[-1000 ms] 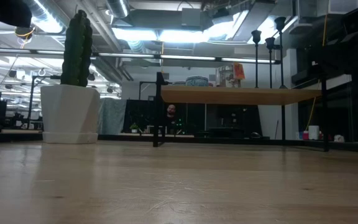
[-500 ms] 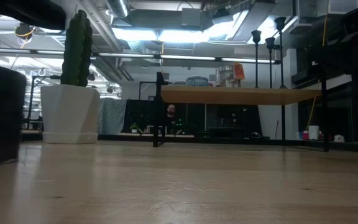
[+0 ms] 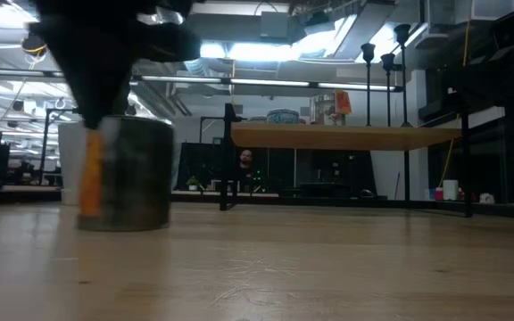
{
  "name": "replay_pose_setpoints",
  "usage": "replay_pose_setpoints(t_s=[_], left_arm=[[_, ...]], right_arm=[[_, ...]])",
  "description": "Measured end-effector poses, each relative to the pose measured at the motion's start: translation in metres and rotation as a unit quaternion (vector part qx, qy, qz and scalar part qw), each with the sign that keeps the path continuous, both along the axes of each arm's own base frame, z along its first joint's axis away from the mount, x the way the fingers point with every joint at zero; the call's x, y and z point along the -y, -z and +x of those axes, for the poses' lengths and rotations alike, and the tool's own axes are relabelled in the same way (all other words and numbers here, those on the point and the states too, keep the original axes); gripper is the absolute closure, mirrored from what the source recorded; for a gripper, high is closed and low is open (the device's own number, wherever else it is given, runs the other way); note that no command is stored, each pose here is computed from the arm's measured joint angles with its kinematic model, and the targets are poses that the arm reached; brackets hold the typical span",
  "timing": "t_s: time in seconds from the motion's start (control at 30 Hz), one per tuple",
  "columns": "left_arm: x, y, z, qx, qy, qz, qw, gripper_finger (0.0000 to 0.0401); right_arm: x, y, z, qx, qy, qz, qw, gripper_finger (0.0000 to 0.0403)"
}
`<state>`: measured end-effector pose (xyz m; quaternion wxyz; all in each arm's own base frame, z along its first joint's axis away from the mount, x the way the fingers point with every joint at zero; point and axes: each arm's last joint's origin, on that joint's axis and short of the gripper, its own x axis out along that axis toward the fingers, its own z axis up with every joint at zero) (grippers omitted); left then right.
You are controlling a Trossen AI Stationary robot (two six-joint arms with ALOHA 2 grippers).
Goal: Pick & Place candle stick holders
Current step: Put the orange scented candle on the shelf
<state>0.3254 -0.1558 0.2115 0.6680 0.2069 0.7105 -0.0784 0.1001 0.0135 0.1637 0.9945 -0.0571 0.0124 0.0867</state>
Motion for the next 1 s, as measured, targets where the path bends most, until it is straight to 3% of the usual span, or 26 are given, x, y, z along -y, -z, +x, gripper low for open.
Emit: replay_pose_setpoints(t_s=[0.3, 0.57, 1.0], left_arm=[[-0.026, -0.001, 0.025, 0.043, 0.066, -0.021, 0.997, 0.0399], [-0.039, -0.019, 0.049, 0.102, 0.090, -0.038, 0.990, 0.0399], [-0.036, -0.036, 0.075, 0.227, 0.143, -0.065, 0.961, 0.0399]], right_arm=[[0.000, 0.000, 0.000, 0.000, 0.000, 0.000, 1.000, 0.0392], [0.000, 0.000, 0.000, 0.000, 0.000, 0.000, 1.000, 0.0392], [0.000, 0.000, 0.000, 0.000, 0.000, 0.000, 1.000, 0.0392]])
